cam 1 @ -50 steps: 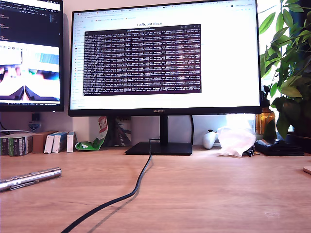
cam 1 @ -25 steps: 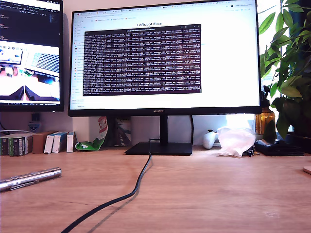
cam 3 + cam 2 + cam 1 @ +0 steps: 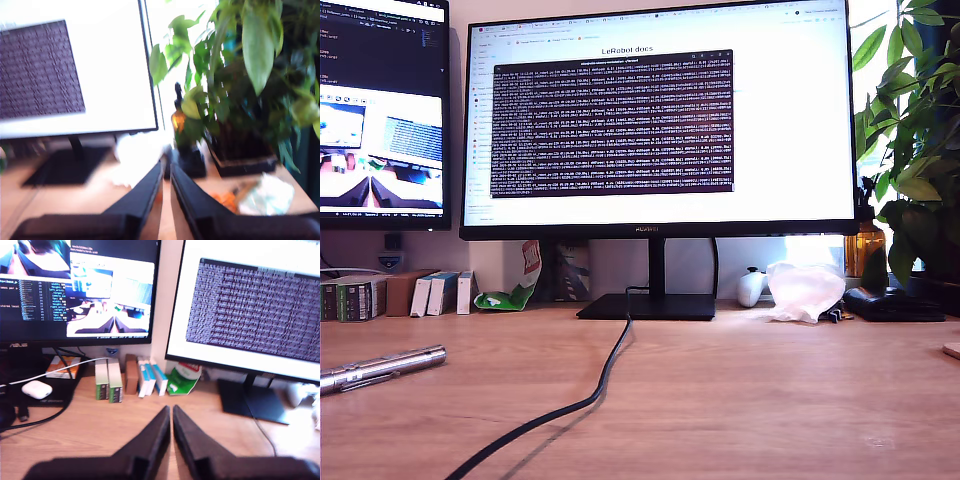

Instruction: Pick the metallic laser pointer with your right arm, pass it to your left arm, then place it down to the left side of the table

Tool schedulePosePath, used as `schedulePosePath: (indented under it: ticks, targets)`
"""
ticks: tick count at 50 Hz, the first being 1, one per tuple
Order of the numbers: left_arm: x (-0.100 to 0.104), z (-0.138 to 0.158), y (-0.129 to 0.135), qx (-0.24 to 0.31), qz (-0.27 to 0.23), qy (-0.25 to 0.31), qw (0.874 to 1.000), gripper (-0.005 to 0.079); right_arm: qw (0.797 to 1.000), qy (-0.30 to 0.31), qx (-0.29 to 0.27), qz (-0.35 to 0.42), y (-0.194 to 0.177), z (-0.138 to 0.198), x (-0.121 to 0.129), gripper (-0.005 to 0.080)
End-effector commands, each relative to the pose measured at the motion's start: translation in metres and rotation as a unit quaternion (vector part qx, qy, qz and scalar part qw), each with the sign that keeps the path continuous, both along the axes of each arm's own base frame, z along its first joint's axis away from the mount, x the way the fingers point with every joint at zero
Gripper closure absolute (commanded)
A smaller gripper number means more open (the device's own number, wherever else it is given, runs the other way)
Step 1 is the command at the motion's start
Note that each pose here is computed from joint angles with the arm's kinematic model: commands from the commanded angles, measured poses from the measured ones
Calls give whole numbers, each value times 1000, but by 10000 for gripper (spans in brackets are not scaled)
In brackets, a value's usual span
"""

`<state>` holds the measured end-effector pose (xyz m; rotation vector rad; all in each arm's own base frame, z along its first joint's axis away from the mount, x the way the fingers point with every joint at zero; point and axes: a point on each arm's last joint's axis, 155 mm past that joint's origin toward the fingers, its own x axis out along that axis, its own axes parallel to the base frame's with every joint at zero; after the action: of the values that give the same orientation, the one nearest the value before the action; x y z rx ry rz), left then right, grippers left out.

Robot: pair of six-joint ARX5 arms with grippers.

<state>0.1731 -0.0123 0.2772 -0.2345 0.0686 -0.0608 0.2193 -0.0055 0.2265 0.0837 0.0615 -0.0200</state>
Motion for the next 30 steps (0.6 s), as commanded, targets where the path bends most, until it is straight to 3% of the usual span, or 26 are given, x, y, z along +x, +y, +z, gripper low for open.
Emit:
schedulePosePath:
  ticks: [1, 10, 30]
  targets:
    - [5, -6, 0, -14, 1, 0, 1000, 755, 1000, 2, 0, 9, 3, -9, 4, 699]
    - [18, -14, 2, -26, 7, -8, 1000, 755, 1000, -2, -12, 29, 10, -9, 5, 699]
    - [55, -73, 1, 55, 3, 0, 999, 755, 998, -25, -53, 30, 10, 2, 6, 699]
